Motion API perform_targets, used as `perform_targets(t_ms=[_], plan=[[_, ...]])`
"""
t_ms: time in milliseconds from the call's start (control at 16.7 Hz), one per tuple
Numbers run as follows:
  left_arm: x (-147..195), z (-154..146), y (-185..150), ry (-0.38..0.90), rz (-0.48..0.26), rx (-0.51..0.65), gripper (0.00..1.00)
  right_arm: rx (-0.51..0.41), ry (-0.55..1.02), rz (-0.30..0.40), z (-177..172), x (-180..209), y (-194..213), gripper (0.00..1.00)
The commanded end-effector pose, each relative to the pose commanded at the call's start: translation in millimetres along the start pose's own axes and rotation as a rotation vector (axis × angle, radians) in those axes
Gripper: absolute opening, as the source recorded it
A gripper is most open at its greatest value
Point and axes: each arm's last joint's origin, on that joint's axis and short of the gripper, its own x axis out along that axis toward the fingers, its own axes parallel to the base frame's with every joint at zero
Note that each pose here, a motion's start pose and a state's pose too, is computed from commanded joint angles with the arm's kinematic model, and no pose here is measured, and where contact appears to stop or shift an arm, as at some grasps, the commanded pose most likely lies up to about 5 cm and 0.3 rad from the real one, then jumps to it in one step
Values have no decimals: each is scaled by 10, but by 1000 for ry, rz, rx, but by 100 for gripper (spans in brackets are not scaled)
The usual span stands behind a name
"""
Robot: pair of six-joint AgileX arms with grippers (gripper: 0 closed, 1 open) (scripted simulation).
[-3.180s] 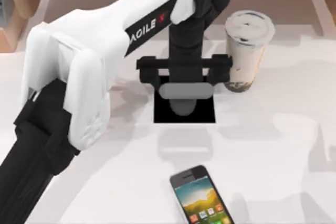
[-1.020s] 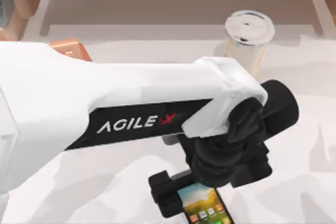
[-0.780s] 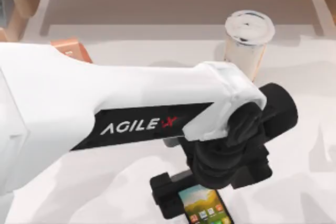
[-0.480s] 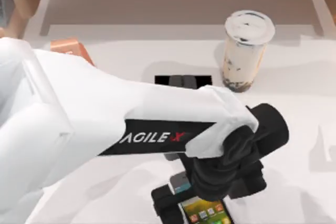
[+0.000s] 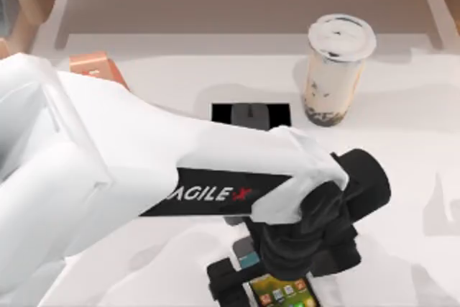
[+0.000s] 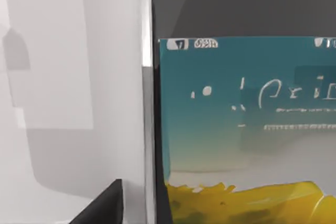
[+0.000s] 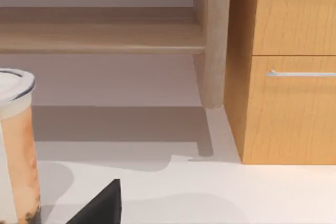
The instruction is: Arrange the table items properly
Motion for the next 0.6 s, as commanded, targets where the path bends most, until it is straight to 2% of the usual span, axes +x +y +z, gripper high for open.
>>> perform_targets(t_ms=[600], plan=[[0, 0, 0, 0, 0, 0, 17, 0, 0, 0, 0, 0, 0, 100]])
